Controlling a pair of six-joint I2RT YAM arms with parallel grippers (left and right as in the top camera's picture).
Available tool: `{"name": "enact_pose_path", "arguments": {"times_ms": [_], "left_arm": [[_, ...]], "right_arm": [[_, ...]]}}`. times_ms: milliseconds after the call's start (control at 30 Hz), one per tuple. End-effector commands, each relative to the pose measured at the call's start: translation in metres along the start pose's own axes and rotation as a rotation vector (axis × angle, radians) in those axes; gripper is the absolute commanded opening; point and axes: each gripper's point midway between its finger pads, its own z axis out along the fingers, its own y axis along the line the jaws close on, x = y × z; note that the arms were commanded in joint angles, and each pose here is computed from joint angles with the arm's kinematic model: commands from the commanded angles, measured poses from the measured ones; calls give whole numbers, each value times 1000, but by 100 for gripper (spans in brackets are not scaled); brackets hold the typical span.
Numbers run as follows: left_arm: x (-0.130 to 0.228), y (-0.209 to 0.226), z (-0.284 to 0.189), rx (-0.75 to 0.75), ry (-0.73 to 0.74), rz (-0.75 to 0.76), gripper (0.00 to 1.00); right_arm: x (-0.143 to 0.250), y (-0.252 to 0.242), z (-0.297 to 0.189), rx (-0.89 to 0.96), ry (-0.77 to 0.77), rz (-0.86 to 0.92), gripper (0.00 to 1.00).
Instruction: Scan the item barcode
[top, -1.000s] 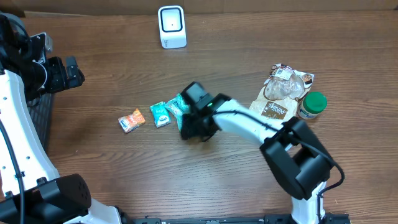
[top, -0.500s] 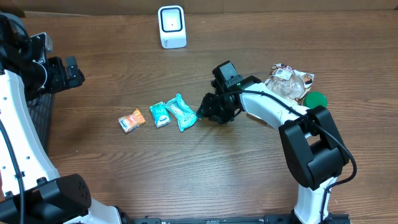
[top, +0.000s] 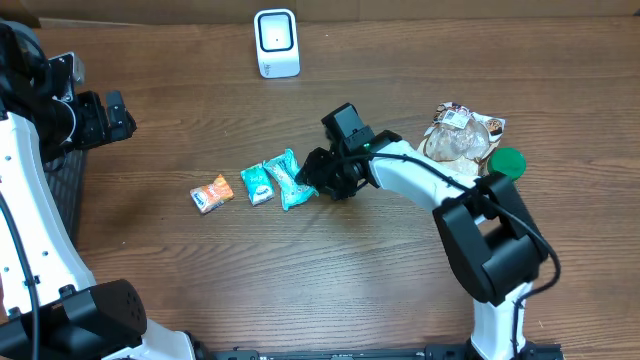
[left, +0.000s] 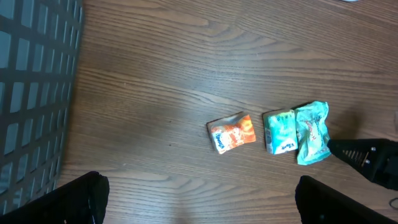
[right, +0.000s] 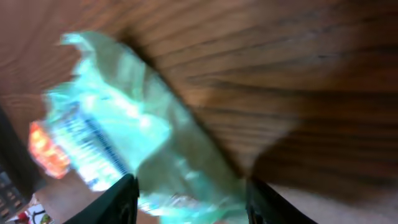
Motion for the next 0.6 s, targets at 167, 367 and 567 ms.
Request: {"name": "enact_pose_path", "arguments": {"times_ms": [167,367,567], "left_arm": [[-1,0,0,1,-3,19,100],[-1,0,0,1,-3,19,100],[-1,0,0,1,-3,19,99]], "right_arm": [[13,-41,50,130,55,13,52],[15,-36,50,109,74,-52,43],[-2,-3,39,36,55,-237,52]]}}
